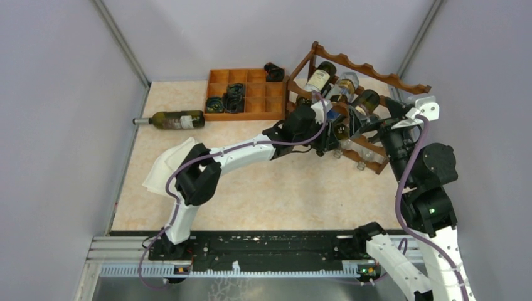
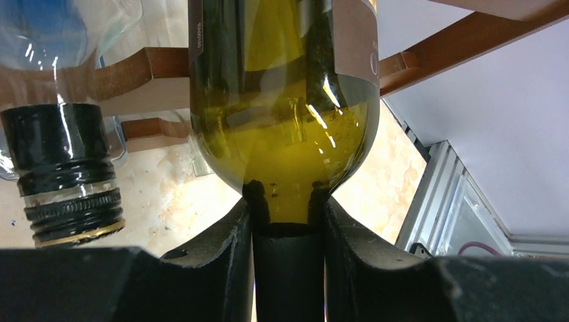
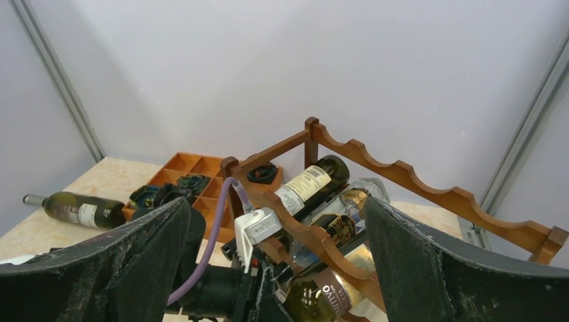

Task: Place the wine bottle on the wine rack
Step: Place the wine bottle in the wine rack.

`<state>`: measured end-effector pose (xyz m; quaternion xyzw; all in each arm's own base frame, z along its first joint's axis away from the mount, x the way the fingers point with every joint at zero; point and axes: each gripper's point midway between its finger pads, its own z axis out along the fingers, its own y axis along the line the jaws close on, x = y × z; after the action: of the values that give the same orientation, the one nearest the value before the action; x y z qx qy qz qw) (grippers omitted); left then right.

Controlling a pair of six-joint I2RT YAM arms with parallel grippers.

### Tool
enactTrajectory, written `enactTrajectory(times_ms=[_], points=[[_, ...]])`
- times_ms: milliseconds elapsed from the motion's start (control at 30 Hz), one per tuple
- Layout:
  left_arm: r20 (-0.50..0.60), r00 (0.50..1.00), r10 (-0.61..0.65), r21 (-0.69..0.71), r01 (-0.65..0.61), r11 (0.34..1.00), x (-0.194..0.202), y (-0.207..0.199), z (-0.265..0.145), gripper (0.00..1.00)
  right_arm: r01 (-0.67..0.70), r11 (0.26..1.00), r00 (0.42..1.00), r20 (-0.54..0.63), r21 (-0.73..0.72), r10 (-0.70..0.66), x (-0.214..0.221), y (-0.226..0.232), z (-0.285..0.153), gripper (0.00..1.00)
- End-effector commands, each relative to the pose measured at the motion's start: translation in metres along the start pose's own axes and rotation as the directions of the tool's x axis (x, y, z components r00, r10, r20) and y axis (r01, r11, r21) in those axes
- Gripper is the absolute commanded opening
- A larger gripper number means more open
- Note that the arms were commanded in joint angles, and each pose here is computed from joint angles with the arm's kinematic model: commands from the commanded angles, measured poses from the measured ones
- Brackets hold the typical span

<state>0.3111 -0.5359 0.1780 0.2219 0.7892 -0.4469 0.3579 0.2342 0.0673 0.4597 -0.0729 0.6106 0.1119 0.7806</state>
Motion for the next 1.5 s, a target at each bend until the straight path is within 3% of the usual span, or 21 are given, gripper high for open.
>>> enactTrajectory(times_ms=[0, 600, 800, 967, 1100, 1233, 1467], points=[[0.183, 0.981, 0.062, 0.04, -0.07, 0.997, -0.061, -0.024, 0.001, 0.0, 0.001, 0.999, 0.998, 0.066, 0.034, -0.003, -0.017, -0.007, -0.003, 0.98], [0.198, 0.98, -0.03, 0.054, 0.02, 0.998, -0.07, -0.03, 0.028, 0.0, -0.011, 0.988, 0.998, 0.058, 0.155, 0.002, -0.004, -0.028, -0.003, 0.99], [0.174, 0.983, -0.065, 0.056, 0.056, 0.997, -0.064, -0.028, 0.038, 0.0, -0.023, 0.972, 0.998, -0.048, 0.232, 0.035, 0.015, -0.039, 0.021, 0.99], [0.189, 0.979, -0.069, 0.052, 0.06, 0.997, -0.068, -0.027, 0.04, 0.0, -0.123, 0.948, 0.98, -0.116, 0.294, 0.163, 0.035, -0.056, 0.05, 0.99], [0.187, 0.98, -0.062, 0.041, 0.055, 0.998, -0.07, -0.026, 0.042, 0.0, -0.245, 0.912, 0.943, -0.139, 0.328, 0.303, 0.054, -0.068, 0.069, 0.98], [0.188, 0.98, -0.058, 0.021, 0.055, 0.998, -0.068, -0.021, 0.044, 0.0, -0.361, 0.829, 0.876, -0.151, 0.427, 0.459, 0.081, -0.089, 0.079, 0.98], [0.211, 0.976, -0.06, -0.004, 0.062, 0.998, -0.073, -0.015, 0.045, 0.0, -0.411, 0.668, 0.769, -0.158, 0.62, 0.62, 0.134, -0.125, 0.078, 0.98]])
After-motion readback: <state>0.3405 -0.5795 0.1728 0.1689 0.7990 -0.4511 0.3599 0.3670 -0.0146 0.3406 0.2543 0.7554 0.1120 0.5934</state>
